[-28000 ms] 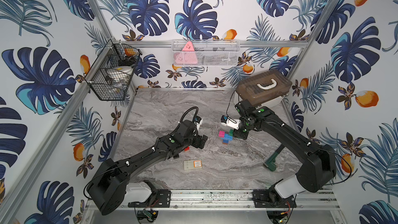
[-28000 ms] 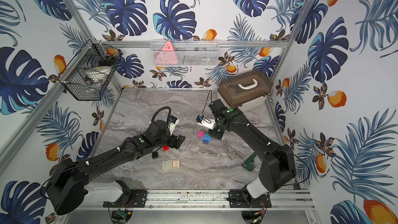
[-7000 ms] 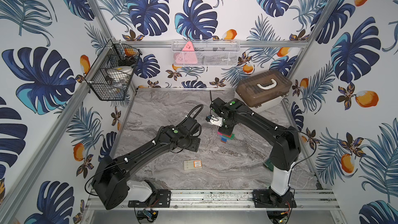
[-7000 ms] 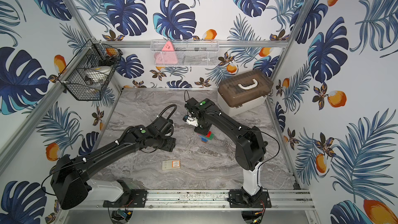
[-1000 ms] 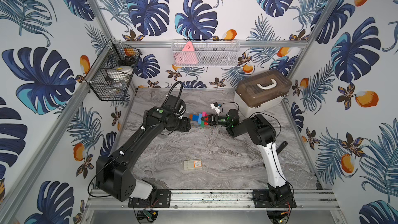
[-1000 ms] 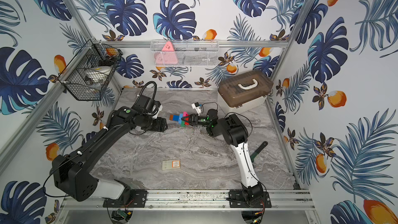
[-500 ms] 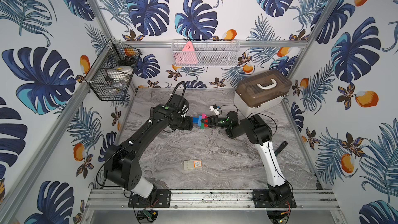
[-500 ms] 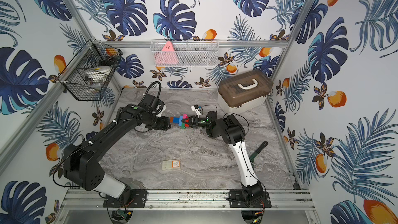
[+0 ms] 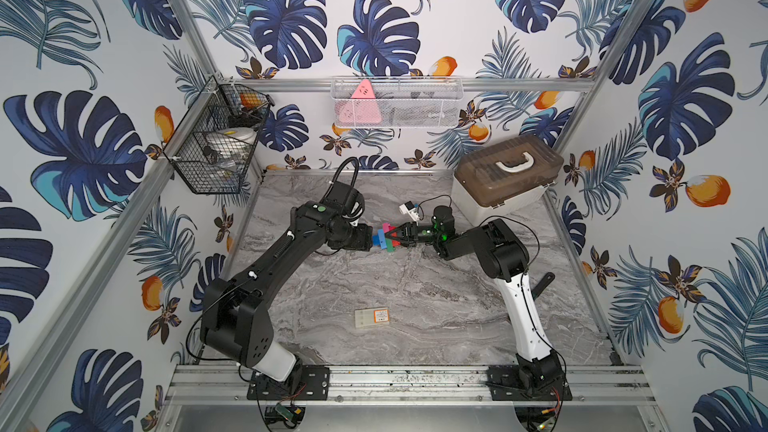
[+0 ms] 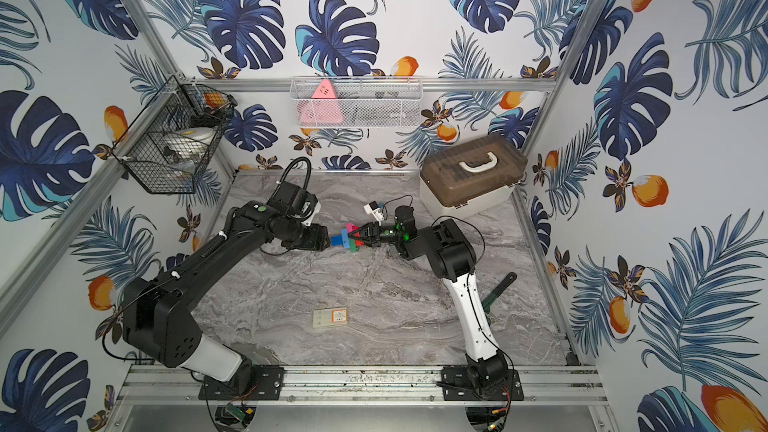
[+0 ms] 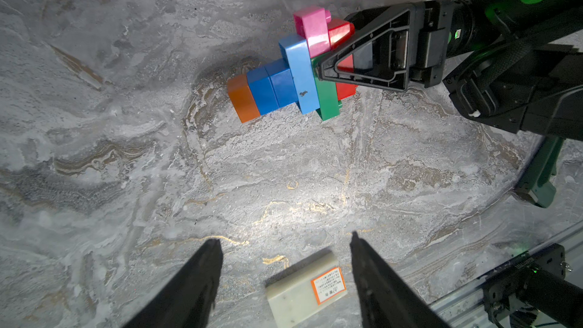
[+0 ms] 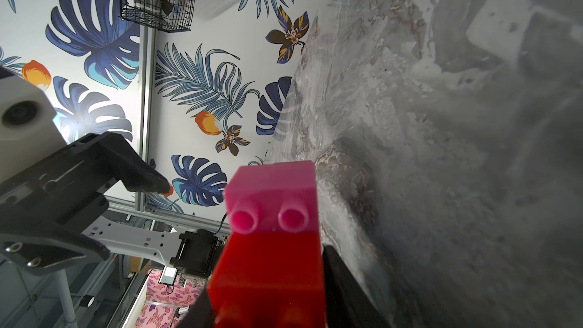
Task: Assemble a spoon with lego
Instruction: Place the lego brick at the center of the board, then adjust the lego brick at the center of the board, then reset both arms
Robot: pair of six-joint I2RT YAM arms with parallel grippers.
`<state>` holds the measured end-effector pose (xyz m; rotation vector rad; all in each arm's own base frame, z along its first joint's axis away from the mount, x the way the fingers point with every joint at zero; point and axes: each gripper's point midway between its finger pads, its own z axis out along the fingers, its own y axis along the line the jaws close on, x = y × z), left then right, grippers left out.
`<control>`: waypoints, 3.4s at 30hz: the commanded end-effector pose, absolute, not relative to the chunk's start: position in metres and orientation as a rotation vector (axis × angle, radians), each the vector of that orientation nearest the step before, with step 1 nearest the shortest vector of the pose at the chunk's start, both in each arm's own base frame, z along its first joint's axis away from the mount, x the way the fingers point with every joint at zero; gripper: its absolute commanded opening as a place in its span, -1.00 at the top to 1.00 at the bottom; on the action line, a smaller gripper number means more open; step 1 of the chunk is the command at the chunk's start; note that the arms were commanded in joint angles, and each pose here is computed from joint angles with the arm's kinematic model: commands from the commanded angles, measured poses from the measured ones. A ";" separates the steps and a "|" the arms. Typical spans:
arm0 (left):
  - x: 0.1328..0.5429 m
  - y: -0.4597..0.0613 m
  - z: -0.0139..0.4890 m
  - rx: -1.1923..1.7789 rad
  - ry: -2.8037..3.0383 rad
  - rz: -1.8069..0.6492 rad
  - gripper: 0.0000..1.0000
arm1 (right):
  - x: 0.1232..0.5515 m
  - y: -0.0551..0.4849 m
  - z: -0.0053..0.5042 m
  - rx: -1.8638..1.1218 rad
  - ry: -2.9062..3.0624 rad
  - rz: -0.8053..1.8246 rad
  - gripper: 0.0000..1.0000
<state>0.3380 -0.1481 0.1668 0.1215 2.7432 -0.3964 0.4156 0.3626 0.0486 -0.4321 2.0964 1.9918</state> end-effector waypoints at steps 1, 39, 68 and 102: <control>0.339 -0.147 0.169 0.136 2.732 -0.389 -0.41 | 0.409 0.355 -0.011 -0.230 2.373 1.924 0.11; 0.439 -0.165 0.125 0.113 2.520 -0.724 -0.42 | 0.474 0.274 -0.003 -0.253 2.766 0.736 -1.00; 0.475 -0.258 0.072 0.172 2.424 -1.046 -0.40 | 0.478 0.223 0.167 -0.219 2.501 0.555 -1.00; 0.405 0.014 0.132 -0.253 1.940 0.260 -0.98 | 0.380 -0.027 0.122 0.333 1.937 -0.242 -1.00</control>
